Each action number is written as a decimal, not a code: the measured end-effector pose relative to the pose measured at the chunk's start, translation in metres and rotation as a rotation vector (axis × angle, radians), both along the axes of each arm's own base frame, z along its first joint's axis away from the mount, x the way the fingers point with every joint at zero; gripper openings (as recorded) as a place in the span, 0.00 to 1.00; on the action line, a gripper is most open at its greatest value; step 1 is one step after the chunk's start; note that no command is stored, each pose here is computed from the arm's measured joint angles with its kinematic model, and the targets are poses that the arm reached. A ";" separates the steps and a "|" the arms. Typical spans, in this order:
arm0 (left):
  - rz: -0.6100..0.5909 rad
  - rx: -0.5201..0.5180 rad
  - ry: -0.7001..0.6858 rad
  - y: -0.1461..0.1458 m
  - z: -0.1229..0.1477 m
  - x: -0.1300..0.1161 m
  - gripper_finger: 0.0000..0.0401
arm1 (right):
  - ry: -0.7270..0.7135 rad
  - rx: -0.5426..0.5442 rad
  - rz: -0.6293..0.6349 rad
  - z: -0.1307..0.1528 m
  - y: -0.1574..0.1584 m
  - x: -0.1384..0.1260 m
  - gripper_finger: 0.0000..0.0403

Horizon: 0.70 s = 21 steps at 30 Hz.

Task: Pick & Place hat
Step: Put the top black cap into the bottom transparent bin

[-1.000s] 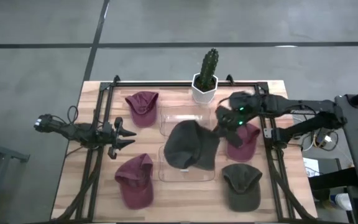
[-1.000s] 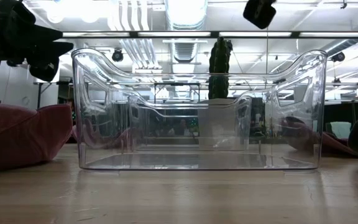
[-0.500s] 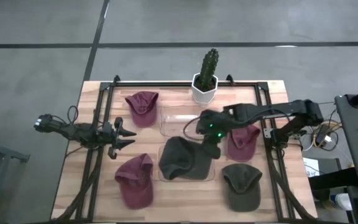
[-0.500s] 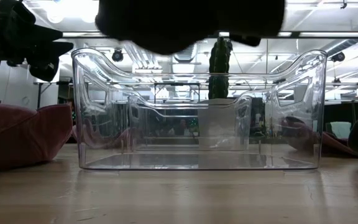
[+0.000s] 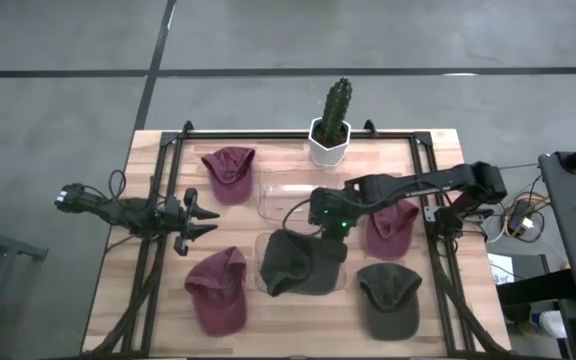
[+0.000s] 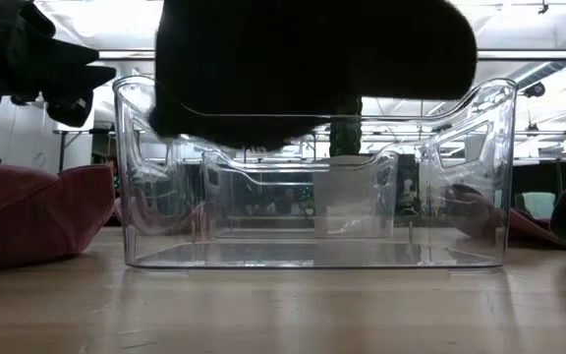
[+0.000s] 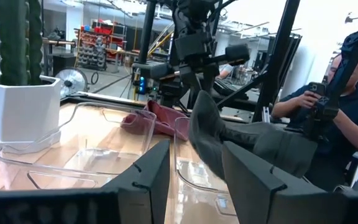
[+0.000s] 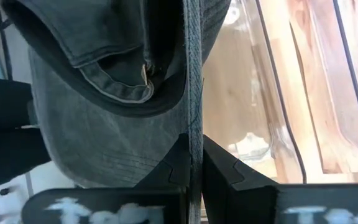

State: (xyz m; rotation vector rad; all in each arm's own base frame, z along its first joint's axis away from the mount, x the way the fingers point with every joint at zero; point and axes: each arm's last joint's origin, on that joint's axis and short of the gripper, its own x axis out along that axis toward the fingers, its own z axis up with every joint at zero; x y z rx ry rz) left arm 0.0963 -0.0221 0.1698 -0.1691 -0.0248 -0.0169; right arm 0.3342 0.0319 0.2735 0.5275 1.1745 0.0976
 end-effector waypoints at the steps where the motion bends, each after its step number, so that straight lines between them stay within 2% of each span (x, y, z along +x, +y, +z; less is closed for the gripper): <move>1: 0.000 0.000 0.000 0.000 0.000 0.000 0.35 | 0.004 -0.001 -0.001 -0.001 0.000 0.001 0.03; 6: 0.000 0.002 0.002 0.000 0.000 0.000 0.35 | 0.042 -0.034 -0.015 -0.010 -0.001 0.004 0.03; 21: 0.000 0.003 0.006 0.000 -0.001 0.000 0.35 | 0.053 -0.037 -0.011 -0.014 -0.001 0.005 0.03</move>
